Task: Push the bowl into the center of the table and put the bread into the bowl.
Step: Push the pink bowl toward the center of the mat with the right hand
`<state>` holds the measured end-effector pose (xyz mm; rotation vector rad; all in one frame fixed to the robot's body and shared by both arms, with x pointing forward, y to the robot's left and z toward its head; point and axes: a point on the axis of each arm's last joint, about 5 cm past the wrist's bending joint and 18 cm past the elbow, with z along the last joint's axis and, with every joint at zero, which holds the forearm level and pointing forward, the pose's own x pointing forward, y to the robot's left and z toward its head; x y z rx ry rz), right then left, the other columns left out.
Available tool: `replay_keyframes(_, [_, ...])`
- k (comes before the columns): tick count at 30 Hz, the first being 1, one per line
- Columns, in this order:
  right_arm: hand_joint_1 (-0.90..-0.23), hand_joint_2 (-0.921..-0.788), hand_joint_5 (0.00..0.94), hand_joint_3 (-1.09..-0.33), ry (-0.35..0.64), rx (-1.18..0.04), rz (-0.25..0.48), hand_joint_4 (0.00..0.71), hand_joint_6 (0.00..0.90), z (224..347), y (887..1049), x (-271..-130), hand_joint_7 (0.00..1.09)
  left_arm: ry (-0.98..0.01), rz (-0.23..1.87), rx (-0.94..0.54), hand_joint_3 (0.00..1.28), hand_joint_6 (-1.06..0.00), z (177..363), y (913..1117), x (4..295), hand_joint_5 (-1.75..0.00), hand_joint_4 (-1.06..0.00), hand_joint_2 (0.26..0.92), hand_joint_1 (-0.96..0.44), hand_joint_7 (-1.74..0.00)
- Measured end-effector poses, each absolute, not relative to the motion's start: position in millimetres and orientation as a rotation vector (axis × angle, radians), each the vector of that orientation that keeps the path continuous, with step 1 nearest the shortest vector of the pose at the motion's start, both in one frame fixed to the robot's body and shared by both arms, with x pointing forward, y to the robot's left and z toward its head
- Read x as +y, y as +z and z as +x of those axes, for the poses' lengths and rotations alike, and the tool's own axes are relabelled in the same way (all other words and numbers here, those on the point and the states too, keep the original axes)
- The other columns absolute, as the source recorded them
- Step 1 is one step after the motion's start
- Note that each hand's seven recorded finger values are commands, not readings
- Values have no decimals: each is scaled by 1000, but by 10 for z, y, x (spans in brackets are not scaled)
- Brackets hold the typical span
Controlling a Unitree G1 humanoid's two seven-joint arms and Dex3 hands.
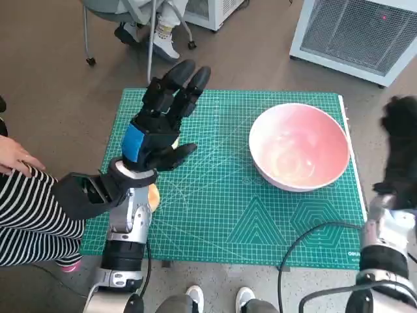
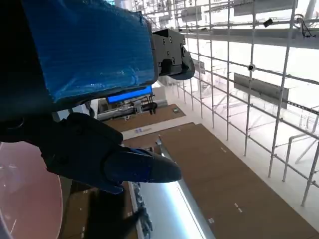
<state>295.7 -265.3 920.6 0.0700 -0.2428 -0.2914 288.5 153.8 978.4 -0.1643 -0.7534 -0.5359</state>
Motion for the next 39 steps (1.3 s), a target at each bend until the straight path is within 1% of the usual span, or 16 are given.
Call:
replay_keyframes(2, [-567,-921,10,-898,-287,-204,76,78,11,2959,9165,-2637,344,-535,-164,-752,191,1,2884,9780,1540,-1,-127,919,-332,-460])
replay_keyframes(4, [-570,-921,5,-903,-279,-168,78,77,27,2962,9127,-2613,312,-534,-163,-749,189,1,2880,9773,1546,-1,-127,919,-326,-460])
replay_keyframes(8, [-576,-921,2,-903,-256,-95,96,75,38,2979,9052,-2529,290,-531,-159,-744,186,1,2874,9760,1562,-1,-126,920,-322,-458])
replay_keyframes(15, [-631,-921,6,-837,-209,4,146,90,72,2998,8932,-2344,262,-528,-159,-732,181,1,2860,9734,1578,-2,-129,921,-324,-468])
replay_keyframes(18, [-640,-921,8,-829,-187,27,160,97,81,3009,8906,-2272,255,-527,-157,-726,180,1,2857,9727,1593,-2,-129,921,-325,-475])
replay_keyframes(22, [-643,-921,8,-829,-161,43,172,101,86,3025,8887,-2183,246,-527,-155,-722,180,1,2857,9727,1603,-2,-130,921,-325,-480])
replay_keyframes(28, [-629,-921,5,-840,-133,44,180,101,89,3045,8889,-2109,232,-526,-152,-719,179,1,2853,9722,1614,-4,-133,921,-326,-482])
replay_keyframes(32, [-618,-921,2,-842,-51,10,194,96,86,3084,8912,-1951,224,-517,-151,-710,179,1,2832,9693,1645,-4,-134,921,-328,-484])
replay_keyframes(34, [-608,-921,1,-858,-8,-4,207,91,86,3101,8920,-1858,216,-516,-154,-702,178,1,2829,9682,1645,-4,-135,921,-329,-486])
replay_keyframes(39, [-592,-921,0,-882,59,-20,236,85,85,3135,8946,-1719,205,-522,-155,-695,177,1,2825,9670,1636,-4,-135,921,-330,-490])
